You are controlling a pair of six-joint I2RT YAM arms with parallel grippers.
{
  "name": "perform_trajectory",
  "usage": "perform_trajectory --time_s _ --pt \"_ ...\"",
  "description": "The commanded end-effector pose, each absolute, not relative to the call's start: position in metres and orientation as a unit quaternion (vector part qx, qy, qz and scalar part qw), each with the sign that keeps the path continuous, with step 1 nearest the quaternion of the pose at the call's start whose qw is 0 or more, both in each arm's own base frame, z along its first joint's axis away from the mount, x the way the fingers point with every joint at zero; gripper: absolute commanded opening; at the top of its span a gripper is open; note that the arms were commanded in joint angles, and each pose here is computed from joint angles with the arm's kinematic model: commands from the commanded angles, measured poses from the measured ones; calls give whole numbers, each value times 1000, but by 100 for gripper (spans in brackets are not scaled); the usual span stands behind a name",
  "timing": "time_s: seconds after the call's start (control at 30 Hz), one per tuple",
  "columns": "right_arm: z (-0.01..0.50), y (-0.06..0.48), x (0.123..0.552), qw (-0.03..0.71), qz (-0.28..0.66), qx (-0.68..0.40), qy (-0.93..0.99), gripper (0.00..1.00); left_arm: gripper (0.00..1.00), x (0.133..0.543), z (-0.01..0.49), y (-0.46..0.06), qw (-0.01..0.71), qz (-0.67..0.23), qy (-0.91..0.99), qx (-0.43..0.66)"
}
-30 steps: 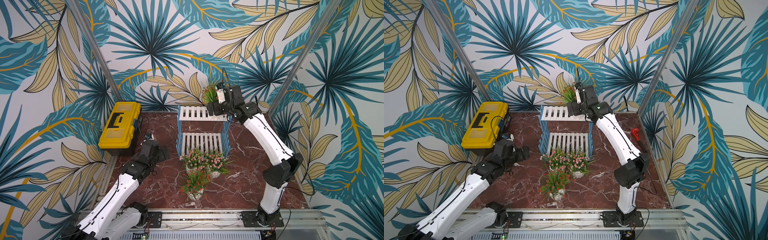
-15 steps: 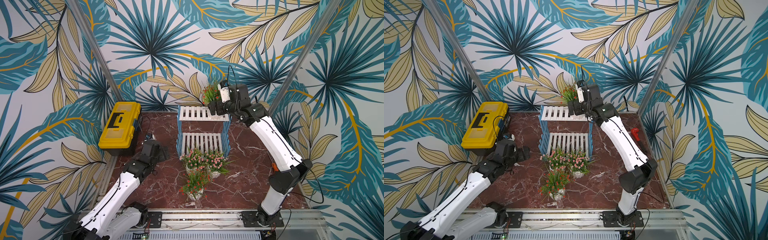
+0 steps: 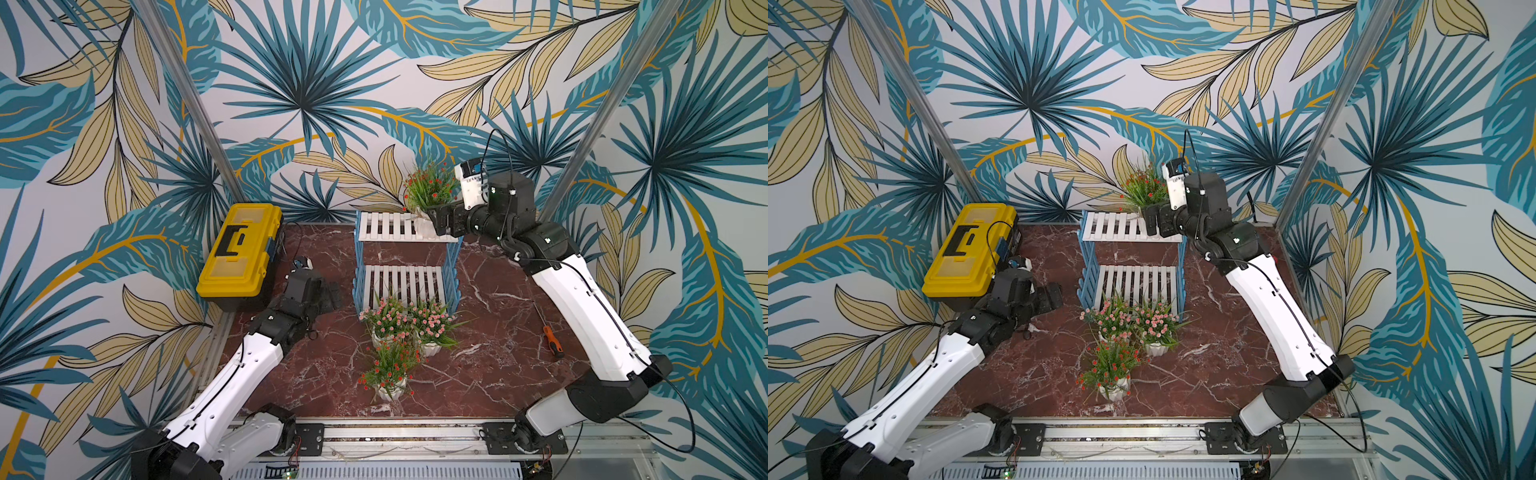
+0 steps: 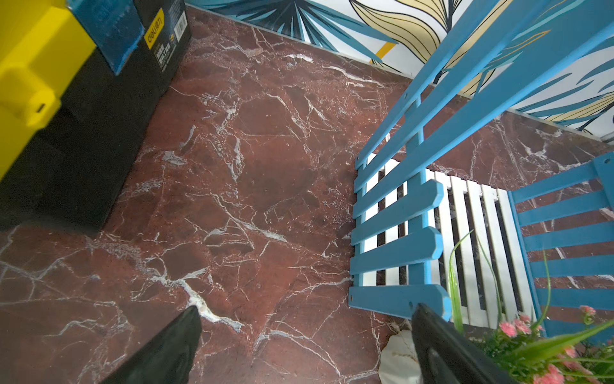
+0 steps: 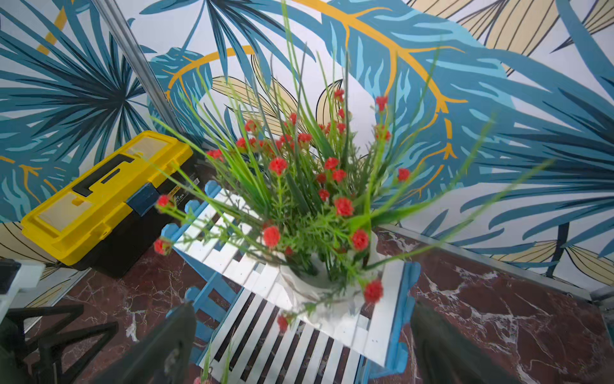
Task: Place the baby's breath potted plants on the rack by color
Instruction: Place the baby's breath potted plant on the rack, then pick up the baby's breath potted plant from the center of the board.
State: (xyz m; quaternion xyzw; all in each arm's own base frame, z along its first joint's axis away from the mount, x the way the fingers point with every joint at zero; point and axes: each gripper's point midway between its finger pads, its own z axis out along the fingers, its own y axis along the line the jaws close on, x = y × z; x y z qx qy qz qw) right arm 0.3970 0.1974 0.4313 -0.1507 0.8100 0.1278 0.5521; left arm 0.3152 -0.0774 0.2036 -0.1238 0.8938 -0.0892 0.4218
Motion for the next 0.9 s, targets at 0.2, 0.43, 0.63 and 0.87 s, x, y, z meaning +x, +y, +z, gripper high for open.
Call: perform_trajectory --time_s 0.2,0.43,0.63,0.87 --pt "354 226 309 505 147 -251 813 100 99 319 216 -79 436 -93 887 -119" --pt "264 244 228 449 179 -278 830 99 99 322 215 -74 438 -78 887 -122" --pt "202 240 174 402 155 -300 851 99 99 324 206 -73 427 -73 894 -119" --pt "159 235 129 385 149 -279 867 100 99 330 215 -82 426 -94 892 -119"
